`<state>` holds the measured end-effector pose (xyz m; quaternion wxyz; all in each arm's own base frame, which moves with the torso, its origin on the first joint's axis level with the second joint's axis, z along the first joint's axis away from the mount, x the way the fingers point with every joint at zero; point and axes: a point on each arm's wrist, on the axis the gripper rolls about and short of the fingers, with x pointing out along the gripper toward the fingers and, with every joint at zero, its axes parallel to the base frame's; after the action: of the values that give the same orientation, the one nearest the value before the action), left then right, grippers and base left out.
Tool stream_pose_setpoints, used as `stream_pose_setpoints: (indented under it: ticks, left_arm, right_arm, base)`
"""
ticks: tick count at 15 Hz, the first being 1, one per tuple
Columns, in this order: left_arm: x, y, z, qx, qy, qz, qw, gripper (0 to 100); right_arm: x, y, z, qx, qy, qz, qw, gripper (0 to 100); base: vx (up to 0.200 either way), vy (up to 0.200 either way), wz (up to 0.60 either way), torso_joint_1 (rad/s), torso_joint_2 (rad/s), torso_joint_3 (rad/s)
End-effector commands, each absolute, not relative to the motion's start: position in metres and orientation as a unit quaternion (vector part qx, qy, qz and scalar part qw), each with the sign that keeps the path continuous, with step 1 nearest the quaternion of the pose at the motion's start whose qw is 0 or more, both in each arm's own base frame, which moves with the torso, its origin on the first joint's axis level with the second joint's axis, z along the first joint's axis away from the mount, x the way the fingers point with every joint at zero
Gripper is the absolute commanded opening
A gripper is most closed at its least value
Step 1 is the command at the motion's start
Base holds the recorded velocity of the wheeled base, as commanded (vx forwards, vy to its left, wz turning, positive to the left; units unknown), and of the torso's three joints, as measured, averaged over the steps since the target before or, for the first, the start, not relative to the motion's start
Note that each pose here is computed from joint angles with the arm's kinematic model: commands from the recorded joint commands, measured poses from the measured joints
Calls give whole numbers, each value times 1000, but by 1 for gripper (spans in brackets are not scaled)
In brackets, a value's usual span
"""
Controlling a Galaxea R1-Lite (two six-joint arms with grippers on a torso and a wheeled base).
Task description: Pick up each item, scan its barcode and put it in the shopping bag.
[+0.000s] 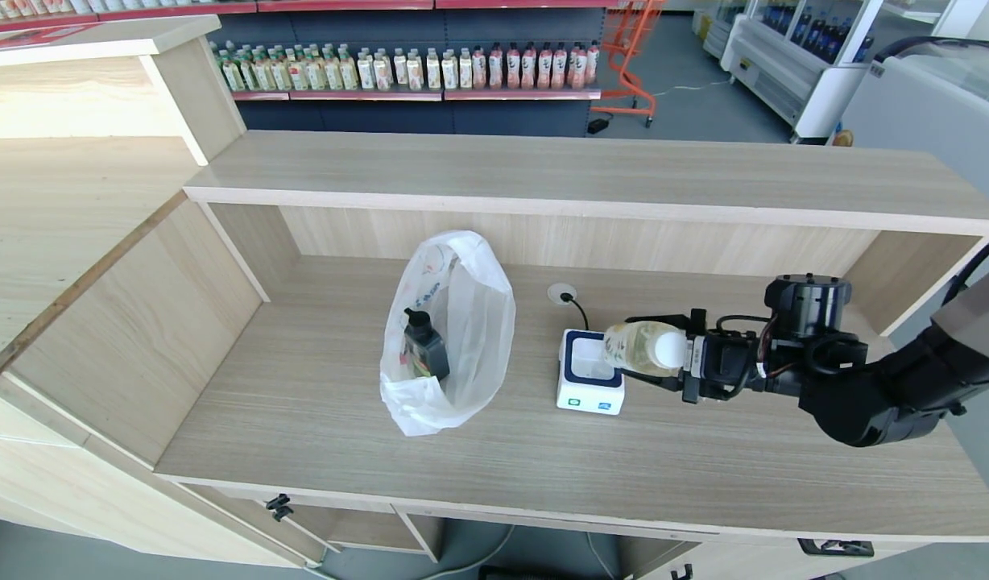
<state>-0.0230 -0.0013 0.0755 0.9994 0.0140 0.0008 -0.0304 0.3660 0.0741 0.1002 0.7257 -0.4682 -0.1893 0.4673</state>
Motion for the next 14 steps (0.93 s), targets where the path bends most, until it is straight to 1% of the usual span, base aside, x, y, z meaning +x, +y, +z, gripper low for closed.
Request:
stream_pose_setpoints:
  ticks: [1,4,11,14]
  left_arm:
    - [-23,-1,75,14,2,-31,999,100]
    - [-23,-1,75,14,2,-31,999,100]
    - [-23,-1,75,14,2,-30,999,100]
    - [-23,-1,75,14,2,-31,999,100]
  right_arm:
    - [368,79,91,-463,-184,476,724,0]
    - [373,85,83,-464,-189,480,720,0]
    - [386,92,77,-464,-196,481,718,0]
    - [385,91,82,-461,-198,480,720,0]
  base:
    - [0,0,0,0,0,0]
    - [0,0,0,0,0,0]
    - [0,0,0,0,0,0]
    - [0,0,0,0,0,0]
